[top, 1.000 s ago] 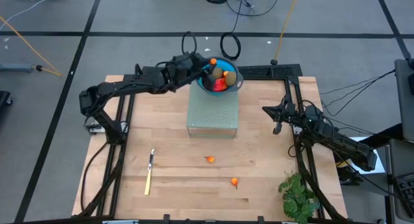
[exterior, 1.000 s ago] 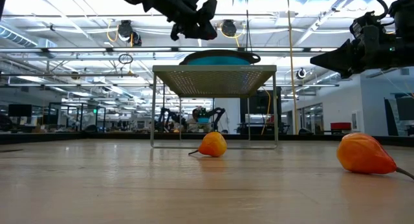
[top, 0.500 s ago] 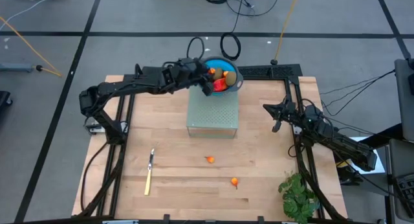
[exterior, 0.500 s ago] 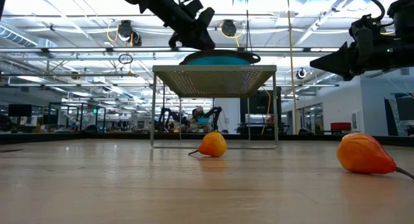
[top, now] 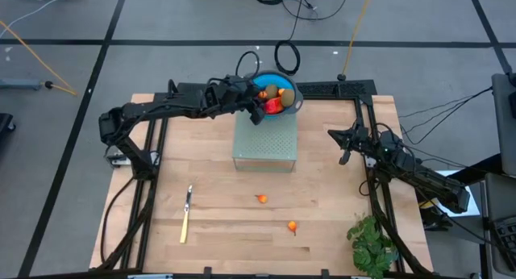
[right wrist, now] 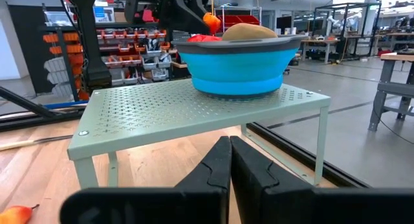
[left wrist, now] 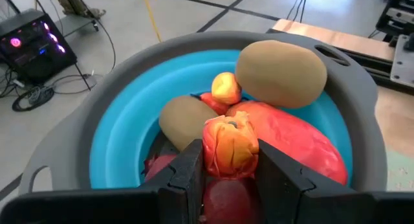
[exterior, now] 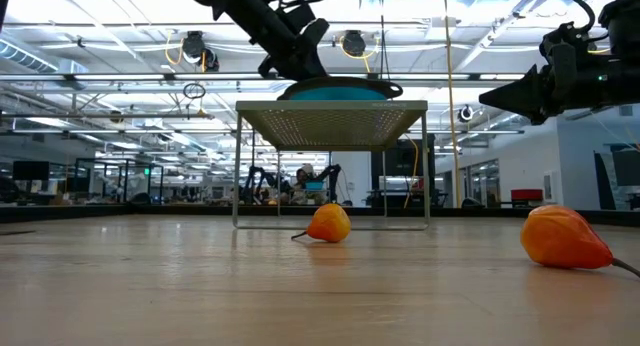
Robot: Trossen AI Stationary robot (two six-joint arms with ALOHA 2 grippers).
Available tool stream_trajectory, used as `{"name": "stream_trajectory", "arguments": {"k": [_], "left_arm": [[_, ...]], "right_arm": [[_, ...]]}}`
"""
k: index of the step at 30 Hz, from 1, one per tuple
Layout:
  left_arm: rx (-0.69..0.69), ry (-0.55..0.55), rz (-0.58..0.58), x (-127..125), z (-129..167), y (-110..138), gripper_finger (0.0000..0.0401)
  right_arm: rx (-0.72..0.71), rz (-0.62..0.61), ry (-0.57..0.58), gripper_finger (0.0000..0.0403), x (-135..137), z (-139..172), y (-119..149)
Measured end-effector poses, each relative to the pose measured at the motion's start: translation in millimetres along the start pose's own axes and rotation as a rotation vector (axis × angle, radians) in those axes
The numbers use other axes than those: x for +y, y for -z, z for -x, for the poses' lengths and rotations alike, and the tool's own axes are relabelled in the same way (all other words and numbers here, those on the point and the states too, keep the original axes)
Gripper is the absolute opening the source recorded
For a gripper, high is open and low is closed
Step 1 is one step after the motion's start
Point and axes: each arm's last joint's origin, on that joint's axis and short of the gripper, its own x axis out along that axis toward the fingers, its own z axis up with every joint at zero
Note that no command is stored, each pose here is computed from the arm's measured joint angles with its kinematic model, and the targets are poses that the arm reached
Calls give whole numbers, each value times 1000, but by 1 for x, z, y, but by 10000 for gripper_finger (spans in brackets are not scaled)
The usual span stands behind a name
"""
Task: Pick & Place Fruit
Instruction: Put the peach into the blue strainer bowl on the shelf
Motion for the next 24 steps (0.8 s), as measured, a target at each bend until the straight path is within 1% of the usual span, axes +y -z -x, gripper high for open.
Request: {"name": "stream_trajectory", "arguments": {"k": [12,15,18,24], "left_arm": [[3,-1,-19,0,0,0,118],[27,-2,-24,1,0,3,120],[48,-4,-27,1,0,5,134],[44,-4,-26,1,0,4,182]], "right_arm": [[1,0,0,0,0,0,0],[1,0,0,0,0,0,0],[2,0,0,0,0,0,0],[2,0,0,0,0,0,0]]}}
